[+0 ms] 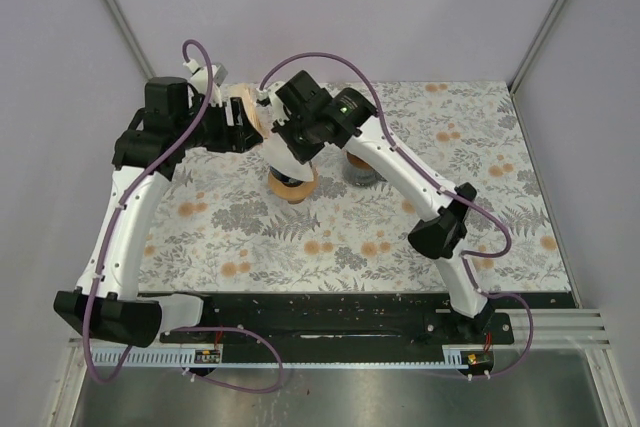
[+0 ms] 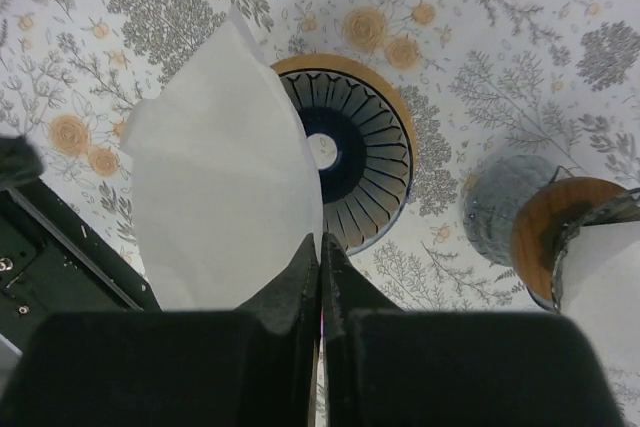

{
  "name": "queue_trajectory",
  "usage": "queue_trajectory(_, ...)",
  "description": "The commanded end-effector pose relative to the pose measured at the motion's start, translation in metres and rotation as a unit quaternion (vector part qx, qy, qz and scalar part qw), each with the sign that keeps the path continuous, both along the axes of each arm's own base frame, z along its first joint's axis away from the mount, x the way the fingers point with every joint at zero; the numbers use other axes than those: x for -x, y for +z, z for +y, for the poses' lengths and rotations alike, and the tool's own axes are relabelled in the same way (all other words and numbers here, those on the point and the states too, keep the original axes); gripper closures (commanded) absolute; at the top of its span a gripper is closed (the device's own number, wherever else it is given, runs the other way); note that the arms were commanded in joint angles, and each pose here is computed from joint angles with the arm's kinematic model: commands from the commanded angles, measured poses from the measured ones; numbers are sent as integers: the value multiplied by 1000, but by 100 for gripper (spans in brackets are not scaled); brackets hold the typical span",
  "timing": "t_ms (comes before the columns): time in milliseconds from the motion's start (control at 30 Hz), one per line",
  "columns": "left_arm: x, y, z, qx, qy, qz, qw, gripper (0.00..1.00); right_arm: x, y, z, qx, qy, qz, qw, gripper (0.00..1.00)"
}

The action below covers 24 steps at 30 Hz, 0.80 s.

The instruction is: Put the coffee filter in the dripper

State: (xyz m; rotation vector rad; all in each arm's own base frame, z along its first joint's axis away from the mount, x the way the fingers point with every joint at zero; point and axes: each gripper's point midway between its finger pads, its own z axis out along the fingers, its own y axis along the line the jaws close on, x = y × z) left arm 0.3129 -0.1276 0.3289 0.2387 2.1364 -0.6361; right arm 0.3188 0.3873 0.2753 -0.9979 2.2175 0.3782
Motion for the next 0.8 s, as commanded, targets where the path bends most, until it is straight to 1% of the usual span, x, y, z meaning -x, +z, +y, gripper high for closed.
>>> queue_trajectory(0, -11, -1, -5, 20, 2, -9, 1000, 29, 0, -15, -1, 4, 12, 40, 999, 100)
queue_trajectory(233, -23, -29, -6, 20, 9, 22, 1000, 29, -16, -28, 5, 5, 9, 39, 999, 100)
queue_trajectory(367, -32, -48, -5, 9, 15, 44, 999, 30, -18, -36, 6, 10, 15, 45, 999, 100)
queue_trajectory(567, -43, -64, -5, -4, 18, 58, 998, 34, -23, -45, 11, 4, 16, 52, 999, 100)
queue_trajectory(633, -45, -69, -5, -11, 16, 62, 998, 36, -23, -47, 11, 3, 17, 55, 998, 100)
queue_trajectory(767, -48, -76, -11, -13, 5, 66, 998, 45, -22, -49, 15, -1, 22, 58, 998, 100)
